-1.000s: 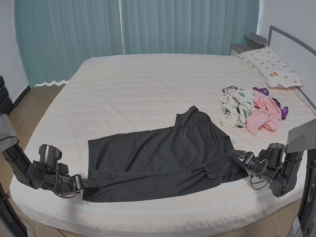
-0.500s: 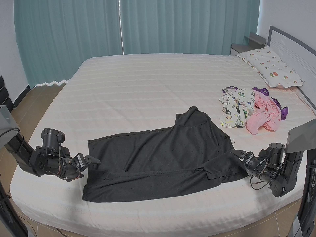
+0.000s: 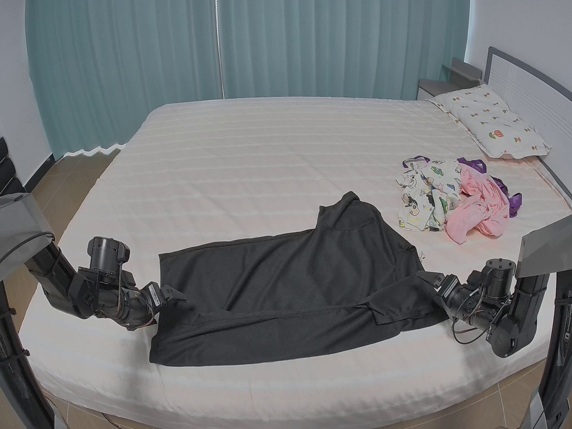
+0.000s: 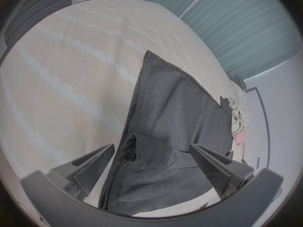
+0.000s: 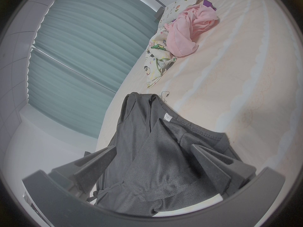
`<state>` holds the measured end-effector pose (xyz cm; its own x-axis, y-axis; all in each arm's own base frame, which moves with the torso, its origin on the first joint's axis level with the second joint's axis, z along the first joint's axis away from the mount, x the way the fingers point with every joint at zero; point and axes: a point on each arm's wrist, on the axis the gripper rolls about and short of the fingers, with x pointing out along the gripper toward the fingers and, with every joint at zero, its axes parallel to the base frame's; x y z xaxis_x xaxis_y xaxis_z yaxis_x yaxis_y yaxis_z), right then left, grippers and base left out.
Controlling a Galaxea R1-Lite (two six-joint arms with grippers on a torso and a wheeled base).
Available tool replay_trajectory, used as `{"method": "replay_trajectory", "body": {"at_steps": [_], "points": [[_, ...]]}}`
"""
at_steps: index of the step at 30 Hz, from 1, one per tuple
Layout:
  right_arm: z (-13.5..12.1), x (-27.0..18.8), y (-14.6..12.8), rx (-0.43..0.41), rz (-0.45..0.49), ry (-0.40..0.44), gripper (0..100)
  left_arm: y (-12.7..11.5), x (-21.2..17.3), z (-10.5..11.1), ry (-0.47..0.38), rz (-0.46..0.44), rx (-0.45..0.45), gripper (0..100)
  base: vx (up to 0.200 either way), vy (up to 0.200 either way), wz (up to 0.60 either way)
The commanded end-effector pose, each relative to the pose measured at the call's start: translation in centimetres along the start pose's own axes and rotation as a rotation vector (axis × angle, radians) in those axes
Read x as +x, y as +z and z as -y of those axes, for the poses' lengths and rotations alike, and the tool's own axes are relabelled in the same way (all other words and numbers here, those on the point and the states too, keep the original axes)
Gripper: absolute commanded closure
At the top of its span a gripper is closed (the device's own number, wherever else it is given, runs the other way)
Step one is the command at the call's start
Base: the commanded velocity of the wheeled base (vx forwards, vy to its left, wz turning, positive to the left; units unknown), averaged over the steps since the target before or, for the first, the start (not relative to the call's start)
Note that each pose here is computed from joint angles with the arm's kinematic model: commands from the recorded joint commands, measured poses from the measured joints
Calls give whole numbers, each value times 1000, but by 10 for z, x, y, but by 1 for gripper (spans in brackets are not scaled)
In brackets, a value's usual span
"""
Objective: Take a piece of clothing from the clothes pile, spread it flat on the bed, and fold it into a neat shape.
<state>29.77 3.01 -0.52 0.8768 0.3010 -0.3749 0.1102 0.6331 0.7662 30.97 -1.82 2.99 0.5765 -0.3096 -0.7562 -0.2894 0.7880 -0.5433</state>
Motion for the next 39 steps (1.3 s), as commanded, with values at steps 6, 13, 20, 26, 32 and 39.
{"method": "replay_trajectory", "body": {"at_steps": [6,13,20,26,32,39], "points": [[-3,-1,5,-31,22,16,0,-1,1,-3,6,-6,-64,100,0,0,0],[-6,1,7,-157,29,31,0,4,-7,-6,2,18,-110,100,0,0,0],[-17,4,11,-262,40,69,0,9,-10,-12,12,38,-133,100,0,0,0],[-20,10,16,-262,14,66,0,17,-21,-14,-3,79,-167,100,0,0,0],[-17,16,17,-330,-59,88,0,16,-21,-14,-1,75,-167,100,0,0,0],[-20,27,22,-353,-114,121,0,15,-20,-14,-1,71,-164,100,0,0,0]]}}
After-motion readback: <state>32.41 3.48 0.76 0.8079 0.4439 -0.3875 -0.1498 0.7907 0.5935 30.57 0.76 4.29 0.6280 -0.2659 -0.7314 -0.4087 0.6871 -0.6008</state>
